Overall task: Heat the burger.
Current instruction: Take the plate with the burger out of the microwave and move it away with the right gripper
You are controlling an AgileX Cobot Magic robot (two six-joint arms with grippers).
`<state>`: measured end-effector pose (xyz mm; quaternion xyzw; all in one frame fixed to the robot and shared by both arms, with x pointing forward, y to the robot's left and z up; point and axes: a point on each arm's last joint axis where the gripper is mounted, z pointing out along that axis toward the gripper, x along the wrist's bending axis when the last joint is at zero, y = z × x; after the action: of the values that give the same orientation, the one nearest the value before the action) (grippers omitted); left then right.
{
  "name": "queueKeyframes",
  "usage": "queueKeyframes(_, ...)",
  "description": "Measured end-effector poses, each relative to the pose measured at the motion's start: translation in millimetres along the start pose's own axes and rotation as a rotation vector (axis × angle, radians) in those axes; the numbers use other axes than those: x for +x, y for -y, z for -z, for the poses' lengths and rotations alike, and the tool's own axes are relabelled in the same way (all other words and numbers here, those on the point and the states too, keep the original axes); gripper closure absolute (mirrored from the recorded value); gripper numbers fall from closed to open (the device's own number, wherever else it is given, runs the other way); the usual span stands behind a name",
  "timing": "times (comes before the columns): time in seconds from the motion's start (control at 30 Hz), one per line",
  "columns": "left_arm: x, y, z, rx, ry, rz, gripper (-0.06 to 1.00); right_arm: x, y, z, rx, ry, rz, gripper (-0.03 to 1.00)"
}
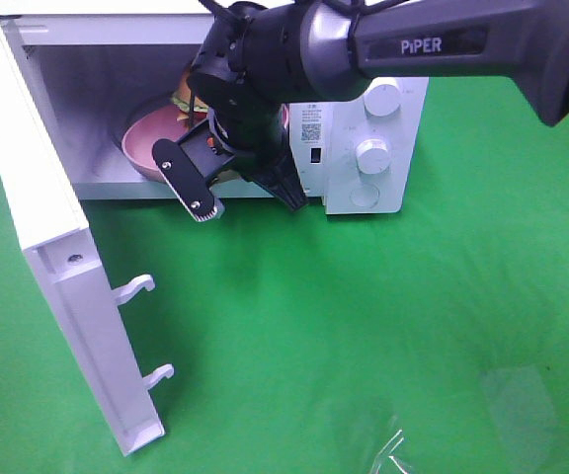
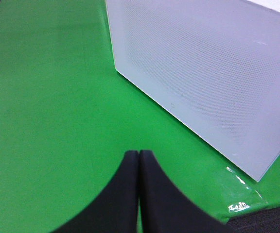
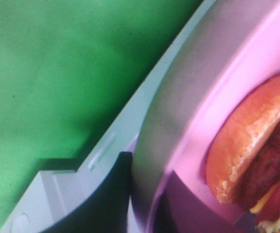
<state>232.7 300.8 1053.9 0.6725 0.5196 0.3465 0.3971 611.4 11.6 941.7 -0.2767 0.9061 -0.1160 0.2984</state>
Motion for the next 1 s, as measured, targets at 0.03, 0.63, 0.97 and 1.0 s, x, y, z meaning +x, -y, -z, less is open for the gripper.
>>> queueKeyframes(0.03, 0, 0, 0, 0.000, 0.000, 0.000, 0.94, -1, 1, 4, -0.003, 0.003, -0.002, 0.87)
queueKeyframes(0.63, 0, 0, 0, 0.000, 0.000, 0.000, 0.94, 3, 0, 7, -0.039, -0.047, 0.019, 0.87)
queueKeyframes(0.97, 0, 0, 0, 0.000, 0.000, 0.000, 0.94, 3, 1, 16, -0.083, -0.075, -0.001, 0.87)
queueKeyframes(1.0, 0, 0, 0, 0.000, 0.000, 0.000, 0.94, 2, 3, 22, -0.093, -0.077, -0.006, 0.87)
